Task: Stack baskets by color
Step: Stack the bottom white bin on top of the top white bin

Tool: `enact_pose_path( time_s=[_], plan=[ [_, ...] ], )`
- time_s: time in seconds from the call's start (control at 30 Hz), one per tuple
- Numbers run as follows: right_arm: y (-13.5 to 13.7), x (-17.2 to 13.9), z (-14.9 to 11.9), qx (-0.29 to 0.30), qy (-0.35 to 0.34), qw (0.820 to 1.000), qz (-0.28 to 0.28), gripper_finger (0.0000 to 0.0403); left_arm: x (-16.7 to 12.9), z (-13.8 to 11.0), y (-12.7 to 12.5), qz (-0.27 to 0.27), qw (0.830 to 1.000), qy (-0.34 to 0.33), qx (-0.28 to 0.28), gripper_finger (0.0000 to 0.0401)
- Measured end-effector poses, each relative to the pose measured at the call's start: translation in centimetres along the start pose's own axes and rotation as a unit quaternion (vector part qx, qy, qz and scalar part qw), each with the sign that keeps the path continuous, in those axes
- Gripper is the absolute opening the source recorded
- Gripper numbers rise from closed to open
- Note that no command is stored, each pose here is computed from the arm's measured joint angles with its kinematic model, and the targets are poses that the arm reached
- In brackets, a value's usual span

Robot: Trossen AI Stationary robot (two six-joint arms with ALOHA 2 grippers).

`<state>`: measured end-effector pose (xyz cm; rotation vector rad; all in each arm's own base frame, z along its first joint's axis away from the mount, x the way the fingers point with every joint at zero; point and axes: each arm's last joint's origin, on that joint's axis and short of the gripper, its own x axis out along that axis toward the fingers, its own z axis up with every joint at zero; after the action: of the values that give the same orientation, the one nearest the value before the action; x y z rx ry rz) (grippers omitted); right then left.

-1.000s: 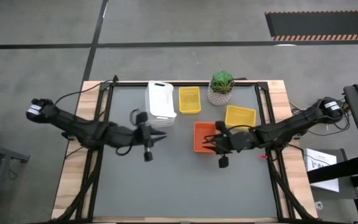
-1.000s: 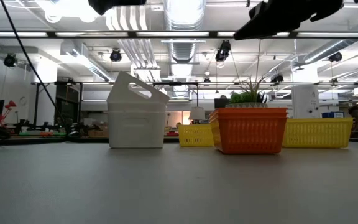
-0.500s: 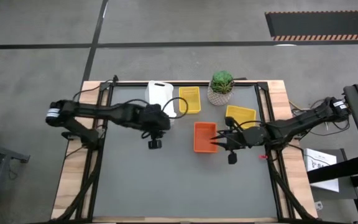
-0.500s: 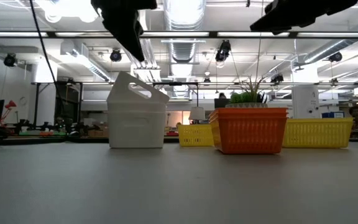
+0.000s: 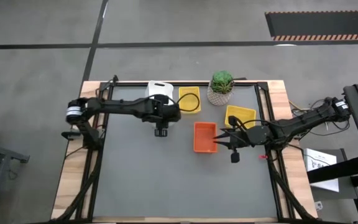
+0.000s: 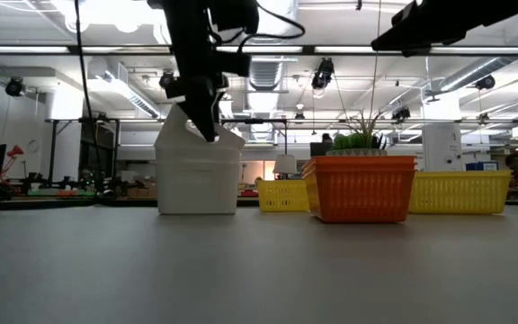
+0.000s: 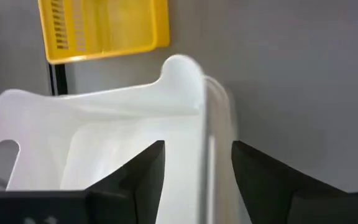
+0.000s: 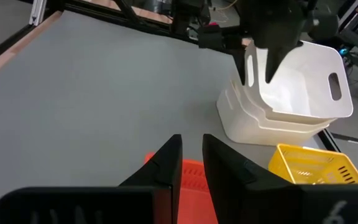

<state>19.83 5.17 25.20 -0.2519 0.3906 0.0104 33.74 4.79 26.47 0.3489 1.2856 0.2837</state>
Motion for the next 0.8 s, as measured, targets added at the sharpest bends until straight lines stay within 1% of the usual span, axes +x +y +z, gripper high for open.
enact_pose_path(
  time_s=[0.1, 0.2, 0.3, 0.47, 0.5, 0.57, 0.7, 0.8],
  plan=[
    [0.02, 0.02, -0.07, 0.000, 0.001, 1.000, 0.000, 0.0056, 0.31, 0.06, 0.15, 0.001, 1.000, 0.002, -0.003, 0.0167],
    [0.02, 0.02, -0.07, 0.000, 0.001, 1.000, 0.000, 0.0056, 0.31, 0.07, 0.15, 0.001, 1.000, 0.001, -0.003, 0.0146],
    [0.02, 0.02, -0.08, -0.001, 0.001, 1.000, 0.000, 0.0056, 0.31, 0.08, 0.15, 0.001, 1.000, 0.001, -0.003, 0.0106],
    [0.02, 0.03, -0.10, -0.001, 0.002, 1.000, 0.000, 0.0056, 0.31, 0.08, 0.15, 0.001, 1.000, 0.001, -0.003, 0.0017],
    [0.02, 0.03, -0.10, -0.001, 0.002, 1.000, 0.000, 0.0056, 0.31, 0.08, 0.15, 0.001, 1.000, 0.001, -0.003, 0.0009],
    [0.02, 0.03, -0.11, -0.001, 0.002, 1.000, 0.000, 0.0056, 0.31, 0.07, 0.16, 0.005, 1.000, 0.001, -0.003, 0.0007],
    [0.02, 0.03, -0.11, -0.001, 0.002, 1.000, 0.000, 0.0056, -0.04, -0.01, 0.31, 0.035, 0.999, 0.003, -0.003, 0.0003],
    [0.02, 0.03, -0.11, -0.001, 0.002, 1.000, 0.000, 0.0056, -0.67, -0.06, 0.51, 0.044, 0.999, -0.008, -0.020, 0.0002]
  ],
)
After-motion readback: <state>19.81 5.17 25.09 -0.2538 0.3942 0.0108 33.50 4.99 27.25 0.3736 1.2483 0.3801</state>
